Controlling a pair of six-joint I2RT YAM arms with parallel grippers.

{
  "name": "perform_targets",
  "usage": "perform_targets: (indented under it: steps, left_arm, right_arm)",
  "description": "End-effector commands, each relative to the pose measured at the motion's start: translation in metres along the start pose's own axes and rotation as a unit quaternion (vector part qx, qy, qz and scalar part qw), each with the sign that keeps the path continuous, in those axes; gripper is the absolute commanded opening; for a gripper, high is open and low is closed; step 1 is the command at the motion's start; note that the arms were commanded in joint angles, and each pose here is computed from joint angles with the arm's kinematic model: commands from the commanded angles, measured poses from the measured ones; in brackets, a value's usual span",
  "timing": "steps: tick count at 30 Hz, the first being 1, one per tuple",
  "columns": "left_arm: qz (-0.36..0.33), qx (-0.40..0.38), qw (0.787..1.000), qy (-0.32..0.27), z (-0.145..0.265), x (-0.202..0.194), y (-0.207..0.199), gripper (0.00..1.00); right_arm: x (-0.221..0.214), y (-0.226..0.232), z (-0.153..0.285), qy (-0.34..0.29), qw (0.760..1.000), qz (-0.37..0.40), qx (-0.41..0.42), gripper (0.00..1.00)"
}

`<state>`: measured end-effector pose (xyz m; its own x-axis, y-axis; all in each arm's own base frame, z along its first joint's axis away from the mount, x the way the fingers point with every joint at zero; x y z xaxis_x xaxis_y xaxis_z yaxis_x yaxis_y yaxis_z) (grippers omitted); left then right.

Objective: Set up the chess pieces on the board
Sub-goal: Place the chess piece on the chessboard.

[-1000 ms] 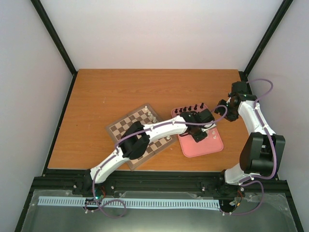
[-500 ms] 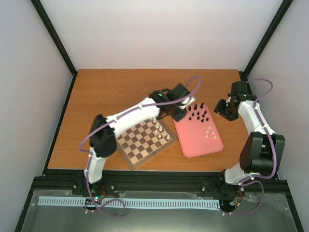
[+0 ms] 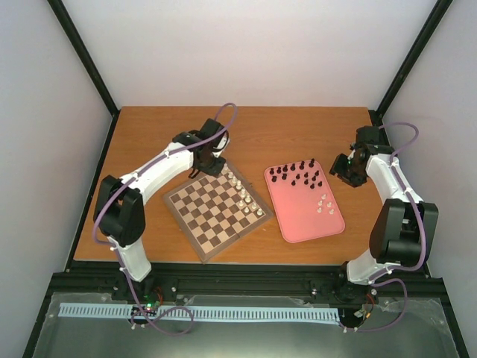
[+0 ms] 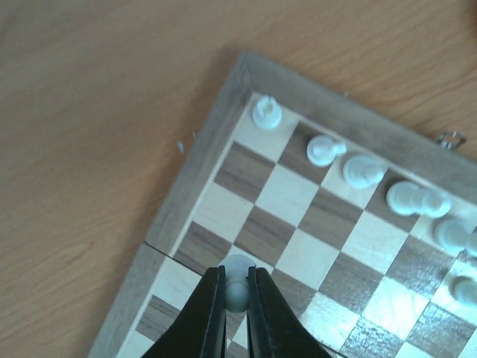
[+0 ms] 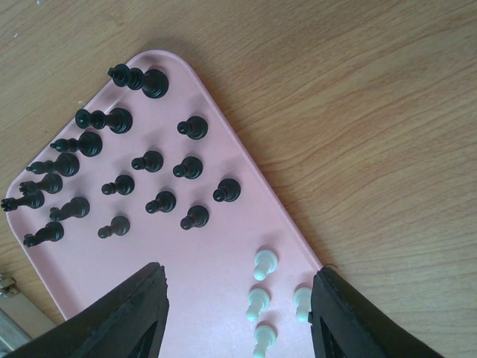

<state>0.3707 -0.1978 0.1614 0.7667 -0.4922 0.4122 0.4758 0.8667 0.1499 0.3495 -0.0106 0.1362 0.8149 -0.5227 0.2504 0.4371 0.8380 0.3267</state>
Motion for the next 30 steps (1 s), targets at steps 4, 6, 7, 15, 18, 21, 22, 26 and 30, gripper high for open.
perform_targets:
  steps: [4, 6, 7, 15, 18, 21, 22, 26, 30]
  left_arm:
    - [0.014, -0.011, 1.000, 0.023, -0.027, -0.006, 0.001, 0.01]
    - [0.016, -0.005, 0.999, 0.031, -0.033, -0.003, 0.003, 0.01]
    - [0.017, -0.001, 0.999, 0.033, -0.035, -0.002, 0.004, 0.01]
    - [0.018, 0.008, 0.999, 0.043, -0.055, 0.003, 0.005, 0.01]
    - [0.017, 0.006, 0.999, 0.045, -0.062, 0.005, 0.005, 0.01]
    - [0.015, 0.007, 0.999, 0.049, -0.066, 0.006, 0.005, 0.01]
    - [0.015, 0.008, 0.999, 0.051, -0.067, 0.006, 0.005, 0.01]
    - [0.018, 0.006, 0.998, 0.054, -0.073, 0.006, 0.006, 0.01]
    - [0.019, 0.007, 0.998, 0.056, -0.078, 0.006, 0.007, 0.01]
  right_arm:
    - [0.003, -0.001, 0.000, 0.002, 1.000, 0.005, -0.001, 0.53]
    - [0.002, -0.002, -0.002, 0.004, 1.000, 0.004, -0.002, 0.53]
    - [0.002, -0.002, -0.002, 0.004, 1.000, 0.004, -0.002, 0.53]
    - [0.001, -0.003, -0.004, 0.007, 1.000, 0.007, -0.003, 0.53]
    - [0.001, -0.003, -0.004, 0.007, 1.000, 0.008, -0.004, 0.53]
    - [0.000, -0.004, -0.006, 0.009, 1.000, 0.007, -0.004, 0.54]
    - [0.000, -0.003, -0.006, 0.010, 1.000, 0.007, -0.003, 0.54]
    - [0.000, -0.004, -0.007, 0.013, 1.000, 0.006, -0.003, 0.54]
    - [0.000, -0.003, -0.007, 0.013, 1.000, 0.007, -0.003, 0.53]
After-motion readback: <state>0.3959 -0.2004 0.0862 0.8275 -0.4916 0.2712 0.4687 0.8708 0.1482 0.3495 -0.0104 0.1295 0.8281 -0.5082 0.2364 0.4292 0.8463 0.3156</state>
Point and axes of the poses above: each gripper's point midway between its finger pads, its own z axis back along the fingers, its own y axis along the line the jaws close on, x = y × z, the point moved 2 cm from there along z, back along the fingers, and after that the axes turned 4 degrees about -z, right-handed, at the moved point
